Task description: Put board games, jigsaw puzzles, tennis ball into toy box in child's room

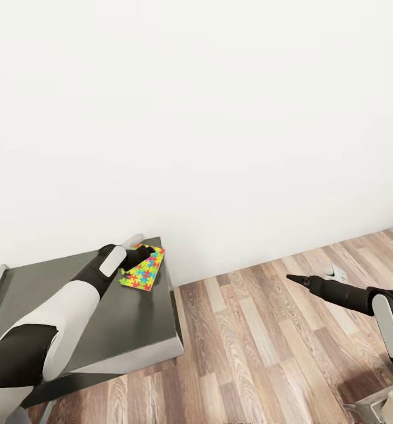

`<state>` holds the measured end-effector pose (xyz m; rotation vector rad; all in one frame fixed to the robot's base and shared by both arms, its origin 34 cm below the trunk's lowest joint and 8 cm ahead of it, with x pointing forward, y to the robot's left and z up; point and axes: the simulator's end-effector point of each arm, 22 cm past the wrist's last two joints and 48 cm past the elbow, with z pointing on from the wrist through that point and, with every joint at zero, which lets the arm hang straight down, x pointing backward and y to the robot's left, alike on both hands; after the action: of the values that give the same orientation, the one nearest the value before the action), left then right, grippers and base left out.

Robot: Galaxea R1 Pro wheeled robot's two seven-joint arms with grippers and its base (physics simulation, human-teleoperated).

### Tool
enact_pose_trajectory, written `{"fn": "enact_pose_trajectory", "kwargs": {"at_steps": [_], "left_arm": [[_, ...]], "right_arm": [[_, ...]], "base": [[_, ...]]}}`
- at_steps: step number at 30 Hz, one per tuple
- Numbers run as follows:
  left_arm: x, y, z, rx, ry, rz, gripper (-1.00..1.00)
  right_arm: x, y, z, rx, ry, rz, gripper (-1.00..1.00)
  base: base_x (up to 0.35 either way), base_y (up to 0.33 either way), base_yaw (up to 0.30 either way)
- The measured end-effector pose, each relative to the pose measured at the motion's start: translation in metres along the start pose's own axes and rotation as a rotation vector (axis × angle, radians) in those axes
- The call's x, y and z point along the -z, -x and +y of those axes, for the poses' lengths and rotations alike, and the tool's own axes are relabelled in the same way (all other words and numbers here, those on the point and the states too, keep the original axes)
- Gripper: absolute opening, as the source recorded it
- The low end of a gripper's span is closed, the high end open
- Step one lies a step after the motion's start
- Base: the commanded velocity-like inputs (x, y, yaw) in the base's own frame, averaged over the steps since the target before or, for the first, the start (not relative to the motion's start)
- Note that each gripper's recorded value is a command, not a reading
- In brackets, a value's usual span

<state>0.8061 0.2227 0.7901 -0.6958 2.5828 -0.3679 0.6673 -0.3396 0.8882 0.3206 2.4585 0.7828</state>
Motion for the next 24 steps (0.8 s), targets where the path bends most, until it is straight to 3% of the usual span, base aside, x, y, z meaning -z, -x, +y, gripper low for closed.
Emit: {"fn": "enact_pose_trajectory", "kwargs": {"at_steps": [24], "left_arm": [[-0.0002, 0.0024, -0.0007, 0.003, -0.001, -0.013, 1.00]], "right_arm": [[-0.0001, -0.0002, 0.0000, 0.000, 0.000, 0.000, 1.00]], "base": [[0.000, 0.000, -0.037]]}}
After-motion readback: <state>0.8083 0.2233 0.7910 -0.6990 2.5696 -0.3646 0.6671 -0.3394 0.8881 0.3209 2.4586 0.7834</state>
